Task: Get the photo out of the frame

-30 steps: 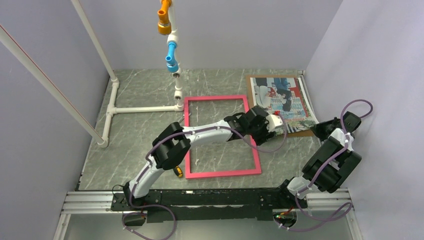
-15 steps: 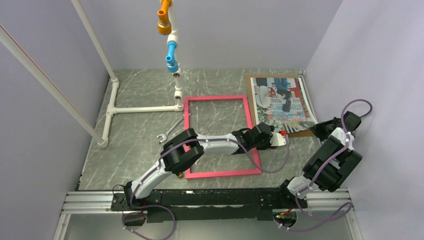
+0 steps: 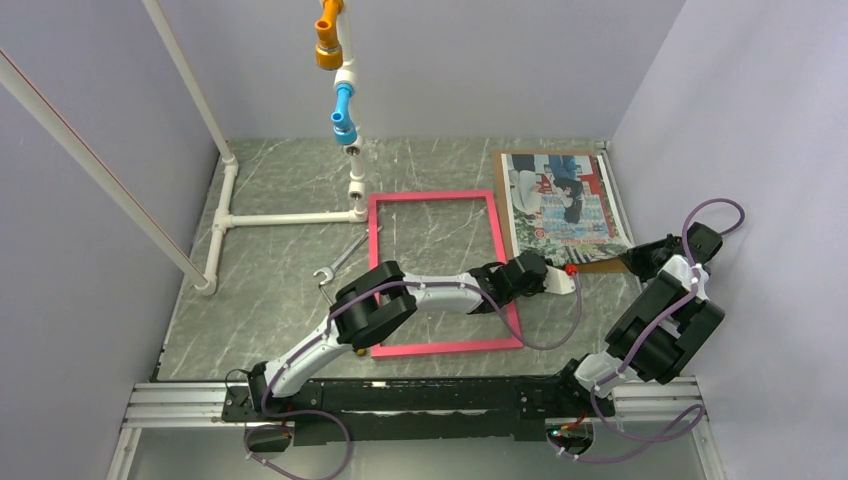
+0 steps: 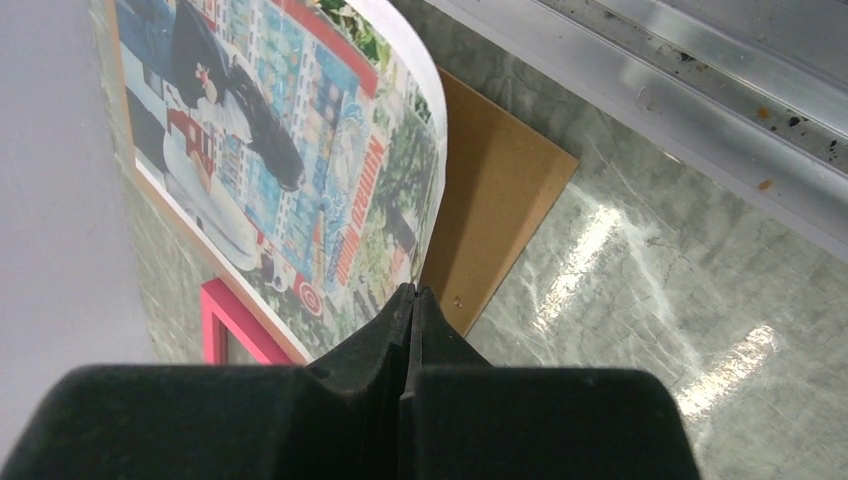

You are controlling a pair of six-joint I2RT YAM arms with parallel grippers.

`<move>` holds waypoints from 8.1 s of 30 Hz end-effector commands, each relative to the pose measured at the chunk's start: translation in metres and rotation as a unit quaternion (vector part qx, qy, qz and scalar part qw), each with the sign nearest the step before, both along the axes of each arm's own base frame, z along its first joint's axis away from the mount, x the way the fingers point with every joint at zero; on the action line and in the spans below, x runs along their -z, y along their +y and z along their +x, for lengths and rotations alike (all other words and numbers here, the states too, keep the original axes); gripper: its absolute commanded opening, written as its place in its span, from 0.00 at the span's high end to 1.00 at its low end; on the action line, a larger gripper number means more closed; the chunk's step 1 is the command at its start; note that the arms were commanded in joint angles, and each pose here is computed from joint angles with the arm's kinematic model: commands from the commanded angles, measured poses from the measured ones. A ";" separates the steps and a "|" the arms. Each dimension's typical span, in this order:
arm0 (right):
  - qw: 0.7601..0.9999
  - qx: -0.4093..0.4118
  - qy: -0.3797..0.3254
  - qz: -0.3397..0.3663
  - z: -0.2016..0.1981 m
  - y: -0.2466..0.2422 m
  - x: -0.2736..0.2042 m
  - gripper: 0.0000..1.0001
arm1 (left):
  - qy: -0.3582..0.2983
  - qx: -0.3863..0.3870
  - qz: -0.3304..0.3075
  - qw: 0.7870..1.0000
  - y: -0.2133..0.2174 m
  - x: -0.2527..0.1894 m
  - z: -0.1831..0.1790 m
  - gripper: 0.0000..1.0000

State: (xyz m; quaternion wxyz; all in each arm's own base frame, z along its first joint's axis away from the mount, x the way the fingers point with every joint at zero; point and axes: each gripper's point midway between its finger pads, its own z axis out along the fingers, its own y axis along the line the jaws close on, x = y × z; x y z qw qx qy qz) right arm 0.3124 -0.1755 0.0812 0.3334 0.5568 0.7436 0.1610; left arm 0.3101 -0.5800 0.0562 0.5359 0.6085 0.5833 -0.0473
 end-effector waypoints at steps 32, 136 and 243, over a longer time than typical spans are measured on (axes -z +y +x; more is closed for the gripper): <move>0.986 -0.100 -0.086 0.099 0.011 0.091 0.042 0.61 | 0.057 0.018 -0.096 0.994 -0.013 -0.041 -0.002 1.00; 0.980 -0.076 -0.038 -0.182 -0.093 0.117 -0.236 1.00 | 0.330 -0.010 -0.265 0.906 0.264 -0.274 -0.113 0.53; 0.967 -0.229 -0.082 -0.071 -0.017 0.173 -0.039 0.27 | 0.306 -0.141 -0.300 0.893 0.309 -0.244 -0.044 0.52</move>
